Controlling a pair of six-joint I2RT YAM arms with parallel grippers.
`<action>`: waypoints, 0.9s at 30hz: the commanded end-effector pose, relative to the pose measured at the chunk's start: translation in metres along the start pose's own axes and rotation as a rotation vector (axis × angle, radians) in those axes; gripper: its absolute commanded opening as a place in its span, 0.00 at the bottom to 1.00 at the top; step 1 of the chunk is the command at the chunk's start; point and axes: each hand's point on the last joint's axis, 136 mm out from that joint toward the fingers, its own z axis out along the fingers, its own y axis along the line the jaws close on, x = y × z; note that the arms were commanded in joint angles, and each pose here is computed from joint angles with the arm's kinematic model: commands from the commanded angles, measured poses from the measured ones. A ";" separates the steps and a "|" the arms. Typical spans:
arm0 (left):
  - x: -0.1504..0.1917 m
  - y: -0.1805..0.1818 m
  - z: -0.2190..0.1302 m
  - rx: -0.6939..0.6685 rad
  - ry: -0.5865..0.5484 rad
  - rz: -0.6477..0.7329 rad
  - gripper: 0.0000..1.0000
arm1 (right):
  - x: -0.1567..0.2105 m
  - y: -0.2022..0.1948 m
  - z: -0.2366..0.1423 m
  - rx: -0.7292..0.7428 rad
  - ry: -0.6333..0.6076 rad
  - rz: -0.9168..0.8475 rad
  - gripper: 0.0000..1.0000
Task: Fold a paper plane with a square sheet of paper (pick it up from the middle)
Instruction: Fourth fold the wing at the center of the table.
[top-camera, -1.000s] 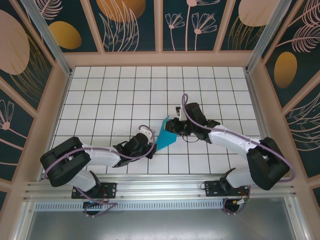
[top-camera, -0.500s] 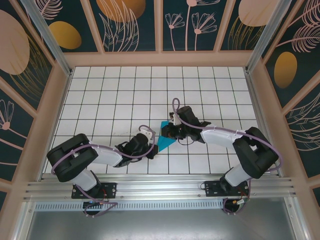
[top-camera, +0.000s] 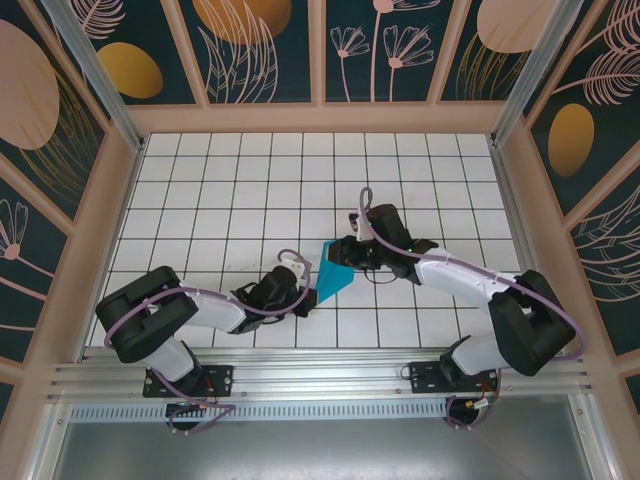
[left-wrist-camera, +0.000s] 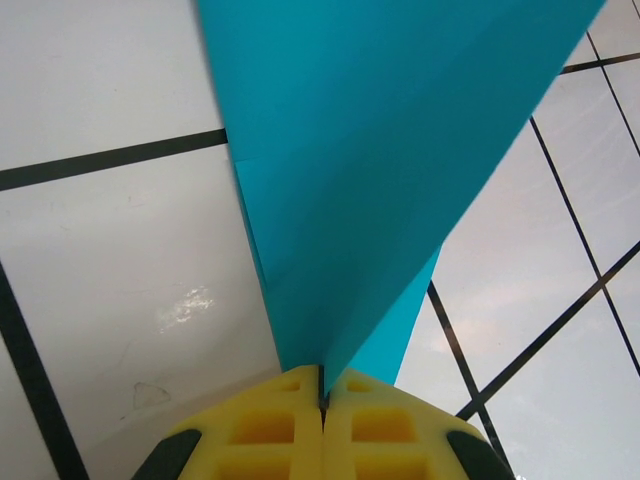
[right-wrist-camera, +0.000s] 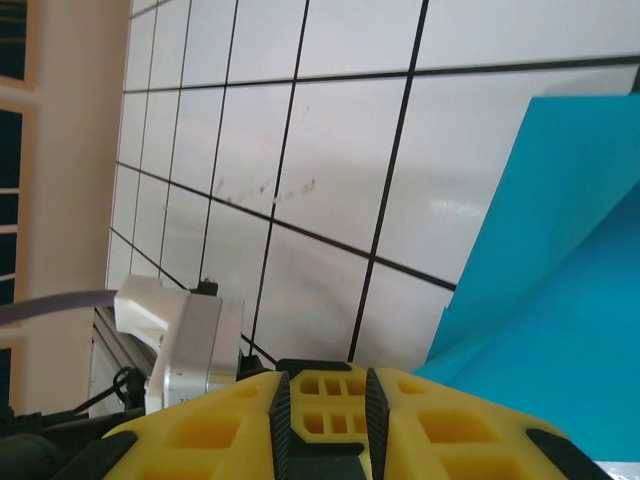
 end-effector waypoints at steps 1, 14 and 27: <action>0.013 0.004 0.006 -0.019 0.072 0.017 0.07 | 0.015 0.005 0.000 -0.041 0.060 -0.017 0.28; 0.010 0.002 0.006 -0.021 0.074 0.028 0.11 | 0.032 -0.004 0.030 -0.032 0.125 0.008 0.18; -0.016 -0.018 0.009 0.002 0.038 0.078 0.25 | 0.025 -0.017 0.038 0.025 0.114 0.023 0.18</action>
